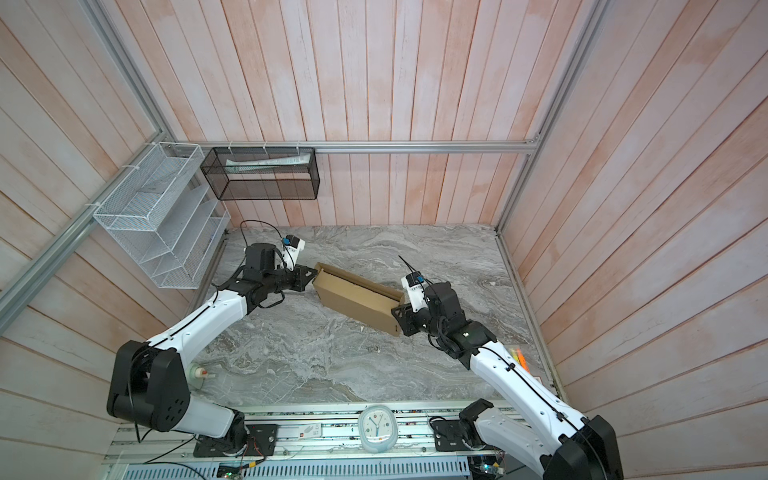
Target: Fold the paper box
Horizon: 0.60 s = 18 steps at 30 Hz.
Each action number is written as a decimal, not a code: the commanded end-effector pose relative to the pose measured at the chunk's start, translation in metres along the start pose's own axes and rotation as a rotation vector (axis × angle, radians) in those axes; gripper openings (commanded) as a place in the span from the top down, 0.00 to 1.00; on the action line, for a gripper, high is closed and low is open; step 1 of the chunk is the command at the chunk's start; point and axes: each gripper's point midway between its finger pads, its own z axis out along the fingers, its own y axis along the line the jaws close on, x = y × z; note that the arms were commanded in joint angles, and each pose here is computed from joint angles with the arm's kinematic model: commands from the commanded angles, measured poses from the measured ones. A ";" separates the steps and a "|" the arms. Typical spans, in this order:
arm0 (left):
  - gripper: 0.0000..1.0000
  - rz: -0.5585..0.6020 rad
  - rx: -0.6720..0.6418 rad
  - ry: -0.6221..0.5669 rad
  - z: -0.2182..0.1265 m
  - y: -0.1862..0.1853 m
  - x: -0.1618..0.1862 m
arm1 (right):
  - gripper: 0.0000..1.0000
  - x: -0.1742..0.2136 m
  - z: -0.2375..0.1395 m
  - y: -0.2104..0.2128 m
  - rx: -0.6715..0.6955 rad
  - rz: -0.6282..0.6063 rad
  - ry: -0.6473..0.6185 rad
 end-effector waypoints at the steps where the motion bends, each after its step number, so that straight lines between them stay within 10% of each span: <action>1: 1.00 -0.013 0.005 0.021 0.005 0.001 0.012 | 0.70 -0.006 -0.002 0.005 -0.022 -0.008 -0.020; 18: 1.00 -0.017 -0.007 0.003 0.008 0.005 0.014 | 0.69 0.004 -0.013 -0.010 0.062 -0.088 -0.034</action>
